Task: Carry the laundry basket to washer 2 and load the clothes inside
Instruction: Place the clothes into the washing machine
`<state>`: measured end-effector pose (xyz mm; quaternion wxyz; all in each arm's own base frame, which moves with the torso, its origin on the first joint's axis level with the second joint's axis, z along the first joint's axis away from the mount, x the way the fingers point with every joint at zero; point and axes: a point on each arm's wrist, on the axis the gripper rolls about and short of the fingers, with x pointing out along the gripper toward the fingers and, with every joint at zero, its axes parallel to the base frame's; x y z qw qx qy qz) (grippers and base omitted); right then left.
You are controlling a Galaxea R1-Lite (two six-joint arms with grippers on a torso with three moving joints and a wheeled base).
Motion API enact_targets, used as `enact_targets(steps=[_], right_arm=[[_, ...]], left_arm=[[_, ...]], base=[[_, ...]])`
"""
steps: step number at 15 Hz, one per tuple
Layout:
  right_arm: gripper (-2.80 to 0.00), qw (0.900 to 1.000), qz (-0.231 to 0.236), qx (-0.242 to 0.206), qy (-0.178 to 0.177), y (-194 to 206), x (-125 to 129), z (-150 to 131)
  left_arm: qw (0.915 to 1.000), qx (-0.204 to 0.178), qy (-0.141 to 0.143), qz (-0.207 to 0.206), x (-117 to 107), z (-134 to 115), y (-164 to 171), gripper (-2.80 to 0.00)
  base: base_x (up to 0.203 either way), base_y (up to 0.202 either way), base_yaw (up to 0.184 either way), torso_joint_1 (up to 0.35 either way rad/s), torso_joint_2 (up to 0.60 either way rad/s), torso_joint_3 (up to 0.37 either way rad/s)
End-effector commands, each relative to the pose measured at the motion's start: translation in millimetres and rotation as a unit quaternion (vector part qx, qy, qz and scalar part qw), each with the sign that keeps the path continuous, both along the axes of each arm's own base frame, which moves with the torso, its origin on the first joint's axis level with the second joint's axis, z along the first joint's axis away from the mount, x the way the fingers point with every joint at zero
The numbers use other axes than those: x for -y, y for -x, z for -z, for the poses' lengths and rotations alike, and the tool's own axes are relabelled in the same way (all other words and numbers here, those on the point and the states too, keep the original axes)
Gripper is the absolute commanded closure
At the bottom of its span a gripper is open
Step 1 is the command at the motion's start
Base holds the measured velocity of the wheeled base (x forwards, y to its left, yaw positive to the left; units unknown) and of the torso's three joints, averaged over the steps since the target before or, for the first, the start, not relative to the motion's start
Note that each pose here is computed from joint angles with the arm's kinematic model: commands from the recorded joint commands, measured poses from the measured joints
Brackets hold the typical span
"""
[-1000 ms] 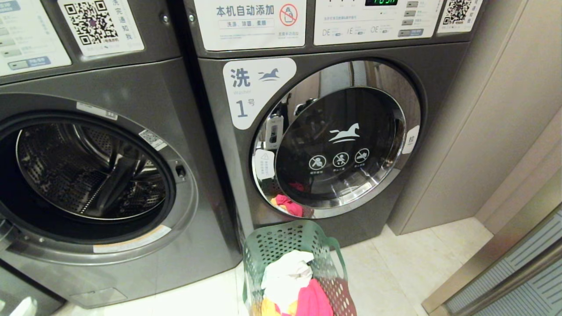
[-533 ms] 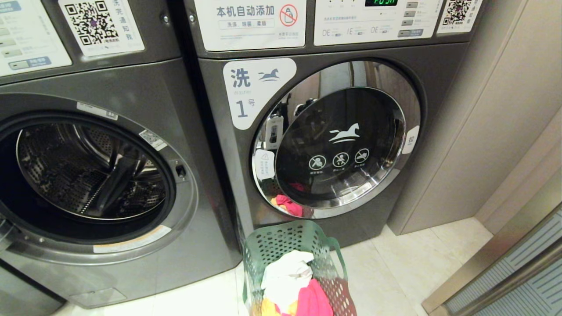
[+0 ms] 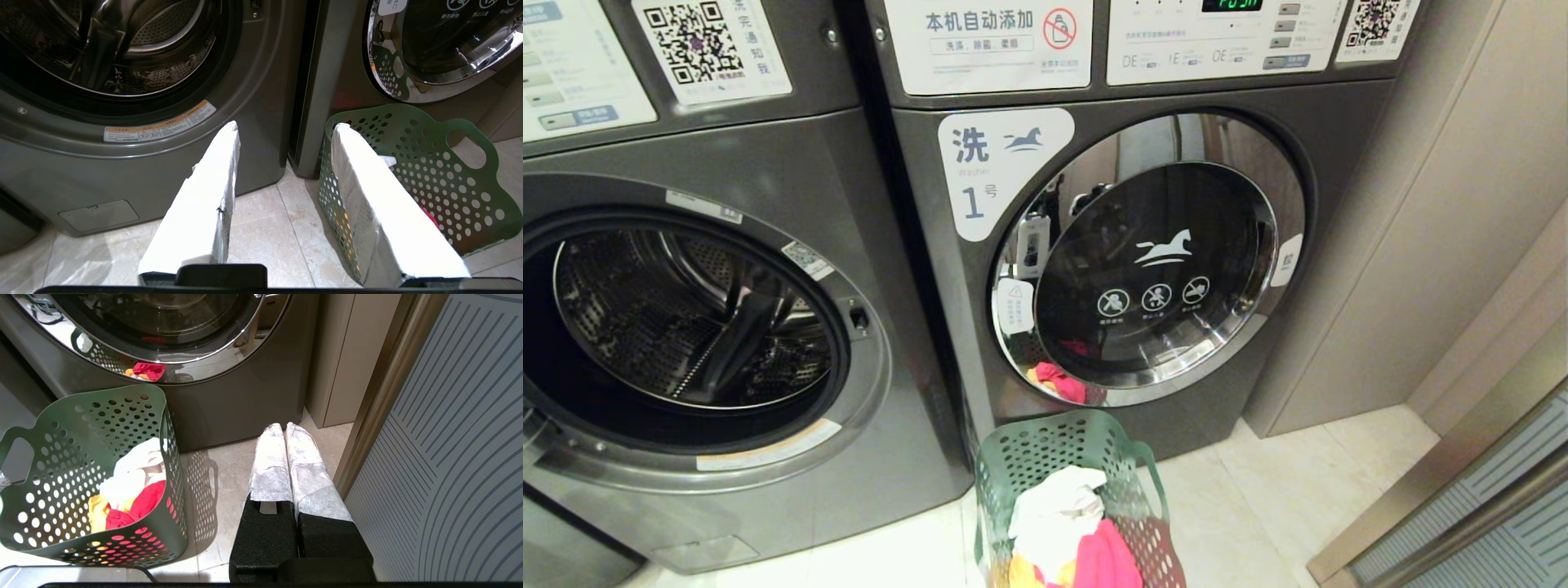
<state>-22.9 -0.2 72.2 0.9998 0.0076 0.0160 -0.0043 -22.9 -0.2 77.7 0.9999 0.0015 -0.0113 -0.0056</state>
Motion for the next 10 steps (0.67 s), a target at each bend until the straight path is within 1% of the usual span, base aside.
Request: enact_targets(steps=[1, 10], right_arm=[[0.0, 1.0, 0.0, -0.005, 0.0, -0.7, 0.0, 2.1], [0.0, 1.0, 0.0, -0.005, 0.0, -0.7, 0.0, 2.2]], left_arm=[[1.0, -0.004, 0.0, 0.0, 0.0, 2.0, -0.6, 0.0], [1.0, -0.004, 0.0, 0.0, 0.0, 2.0, -0.6, 0.0]], base=[[0.0, 0.0, 0.0, 0.0, 0.0, 0.0], [0.0, 0.0, 0.0, 0.0, 0.0, 0.0]])
